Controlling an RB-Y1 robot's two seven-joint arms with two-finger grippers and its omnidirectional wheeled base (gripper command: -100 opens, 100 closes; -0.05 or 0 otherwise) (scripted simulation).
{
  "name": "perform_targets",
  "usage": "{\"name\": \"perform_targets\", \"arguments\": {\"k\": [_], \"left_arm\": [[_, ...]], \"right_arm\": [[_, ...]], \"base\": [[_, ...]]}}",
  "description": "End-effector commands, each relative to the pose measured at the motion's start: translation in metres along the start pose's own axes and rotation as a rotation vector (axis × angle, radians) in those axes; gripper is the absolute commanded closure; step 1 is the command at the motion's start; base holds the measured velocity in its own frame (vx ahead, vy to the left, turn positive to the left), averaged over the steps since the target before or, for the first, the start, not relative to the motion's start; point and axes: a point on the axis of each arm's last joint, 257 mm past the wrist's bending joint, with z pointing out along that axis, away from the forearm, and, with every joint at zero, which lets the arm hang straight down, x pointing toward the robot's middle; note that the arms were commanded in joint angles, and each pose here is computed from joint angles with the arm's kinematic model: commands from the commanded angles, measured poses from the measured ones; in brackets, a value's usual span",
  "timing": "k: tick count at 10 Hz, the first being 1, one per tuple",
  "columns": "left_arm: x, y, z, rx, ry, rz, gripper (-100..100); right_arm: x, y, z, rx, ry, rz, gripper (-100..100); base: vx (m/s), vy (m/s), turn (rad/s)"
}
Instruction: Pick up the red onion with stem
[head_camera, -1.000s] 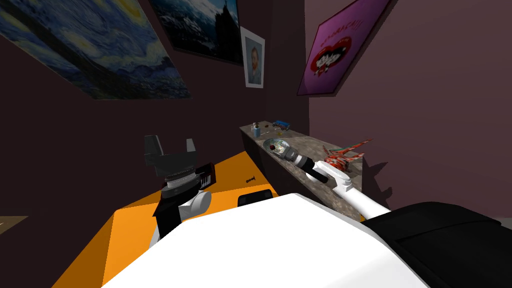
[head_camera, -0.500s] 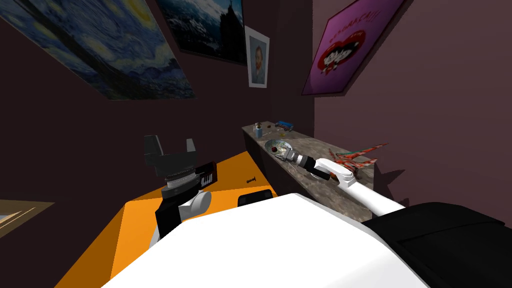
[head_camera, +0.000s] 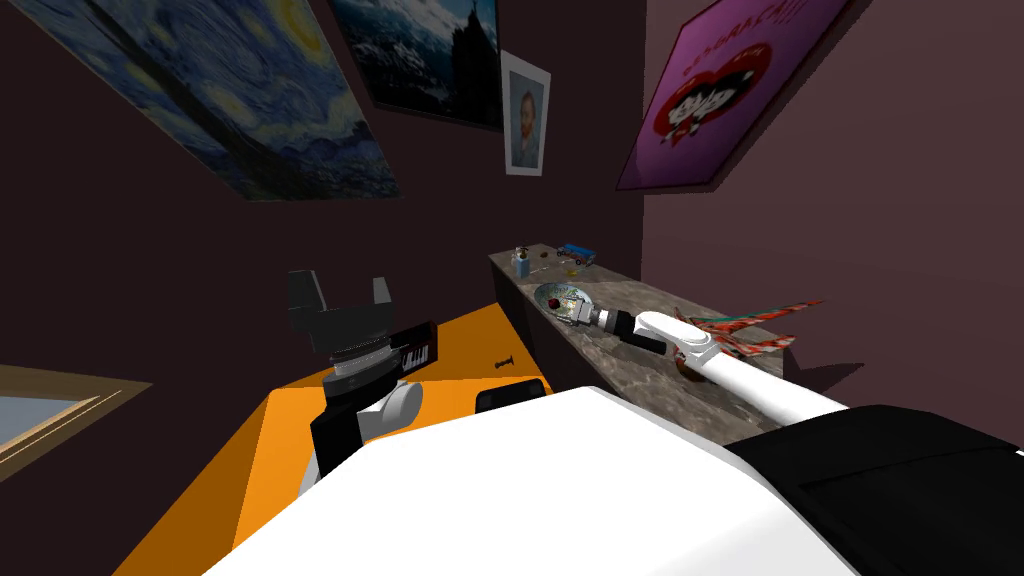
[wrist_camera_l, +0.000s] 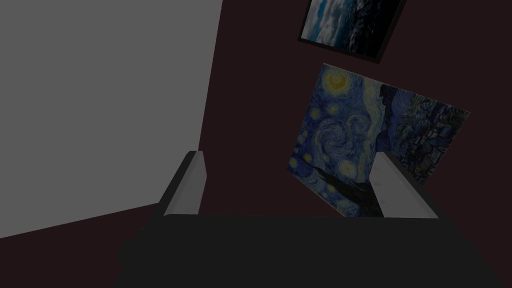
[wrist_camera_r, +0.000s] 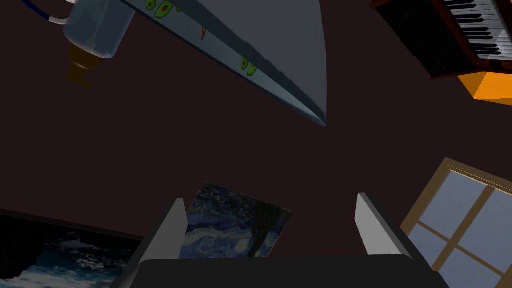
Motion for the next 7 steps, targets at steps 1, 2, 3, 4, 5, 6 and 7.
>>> {"name": "perform_targets", "arguments": {"k": [1, 2, 3, 4, 5, 6, 7], "left_arm": [[0.000, 0.000, 0.000, 0.000, 0.000, 0.000, 0], [0.000, 0.000, 0.000, 0.000, 0.000, 0.000, 0], [0.000, 0.000, 0.000, 0.000, 0.000, 0.000, 0], [0.000, 0.000, 0.000, 0.000, 0.000, 0.000, 0], [0.000, 0.000, 0.000, 0.000, 0.000, 0.000, 0], [0.000, 0.000, 0.000, 0.000, 0.000, 0.000, 0], [0.000, 0.000, 0.000, 0.000, 0.000, 0.000, 0]], "right_arm": [[0.005, 0.001, -0.002, -0.021, 0.025, -0.035, -100], [0.018, 0.002, -0.006, -0.051, 0.064, -0.081, -100], [0.031, 0.003, -0.011, -0.079, 0.101, -0.123, -100], [0.043, 0.004, -0.017, -0.108, 0.136, -0.161, -100], [0.055, 0.004, -0.022, -0.135, 0.169, -0.195, -100], [0.066, 0.005, -0.028, -0.161, 0.199, -0.225, -100], [0.076, 0.006, -0.034, -0.186, 0.227, -0.251, -100]], "base": [[0.059, -0.031, 0.049], [0.062, -0.035, 0.087], [0.083, -0.046, 0.147], [0.093, -0.046, 0.127], [0.099, -0.030, 0.108], [0.103, -0.016, 0.122], [0.088, -0.026, 0.072]]}}
